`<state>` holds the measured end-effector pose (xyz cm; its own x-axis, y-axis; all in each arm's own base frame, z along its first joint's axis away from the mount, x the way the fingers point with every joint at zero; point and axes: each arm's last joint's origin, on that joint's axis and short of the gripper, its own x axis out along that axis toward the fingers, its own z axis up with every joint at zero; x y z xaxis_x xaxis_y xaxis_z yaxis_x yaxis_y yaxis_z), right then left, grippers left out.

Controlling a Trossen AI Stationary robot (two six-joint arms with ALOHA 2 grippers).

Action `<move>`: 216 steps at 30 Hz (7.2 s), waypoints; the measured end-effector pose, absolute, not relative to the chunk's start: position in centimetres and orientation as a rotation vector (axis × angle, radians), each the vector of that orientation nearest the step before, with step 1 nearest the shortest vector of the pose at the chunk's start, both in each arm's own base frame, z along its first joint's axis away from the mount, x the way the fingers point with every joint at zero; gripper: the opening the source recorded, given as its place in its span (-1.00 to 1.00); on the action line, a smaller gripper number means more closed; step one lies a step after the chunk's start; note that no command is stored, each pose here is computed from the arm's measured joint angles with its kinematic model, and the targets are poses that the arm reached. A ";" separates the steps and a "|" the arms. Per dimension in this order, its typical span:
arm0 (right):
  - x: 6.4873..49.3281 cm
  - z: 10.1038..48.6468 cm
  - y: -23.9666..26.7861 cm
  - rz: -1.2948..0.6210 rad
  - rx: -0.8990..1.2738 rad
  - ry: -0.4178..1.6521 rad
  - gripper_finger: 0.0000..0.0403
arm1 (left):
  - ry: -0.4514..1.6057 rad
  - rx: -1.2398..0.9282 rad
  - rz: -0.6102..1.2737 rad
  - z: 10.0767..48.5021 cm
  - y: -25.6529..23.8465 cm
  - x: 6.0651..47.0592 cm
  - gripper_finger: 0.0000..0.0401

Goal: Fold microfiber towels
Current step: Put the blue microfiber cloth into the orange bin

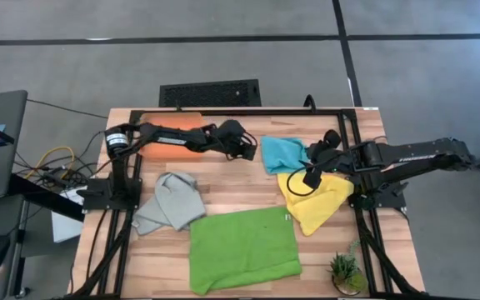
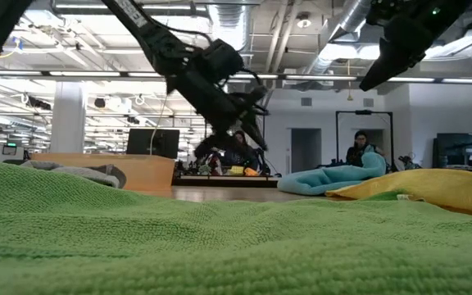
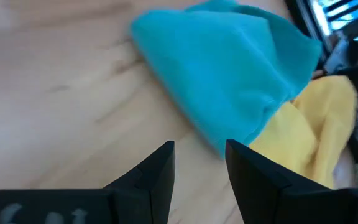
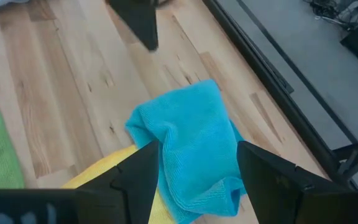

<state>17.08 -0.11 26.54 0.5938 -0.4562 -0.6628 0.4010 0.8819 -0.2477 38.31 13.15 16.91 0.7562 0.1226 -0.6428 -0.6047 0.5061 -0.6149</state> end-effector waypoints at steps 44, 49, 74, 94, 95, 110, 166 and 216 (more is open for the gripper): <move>16.8 26.4 0.6 -0.454 -0.103 0.816 0.19 | 0.459 -1.021 0.528 11.0 12.4 43.1 -0.33; 16.8 26.4 0.6 -0.454 -0.104 0.817 0.19 | 0.460 -1.013 0.561 10.9 12.3 43.1 -0.33; 16.8 26.4 0.6 -0.454 -0.104 0.817 0.19 | 0.427 -0.943 0.613 10.8 10.5 43.6 -0.33; 16.9 26.4 0.6 -0.454 -0.102 0.812 0.19 | 0.388 -0.904 0.573 9.5 9.9 45.2 -0.33; 16.9 26.4 0.6 -0.455 -0.102 0.810 0.19 | 0.389 -0.891 0.569 9.7 9.8 45.3 -0.33; 16.9 26.4 0.6 -0.455 -0.101 0.811 0.19 | 0.509 -0.694 0.561 10.1 9.9 45.8 -0.96; 16.8 26.3 0.6 -0.455 -0.103 0.817 0.19 | 0.708 -0.238 0.780 31.3 11.5 32.0 -1.00; 17.7 27.1 -1.0 -0.521 -0.091 0.719 0.19 | 0.771 -0.268 0.678 34.0 17.7 22.8 -1.00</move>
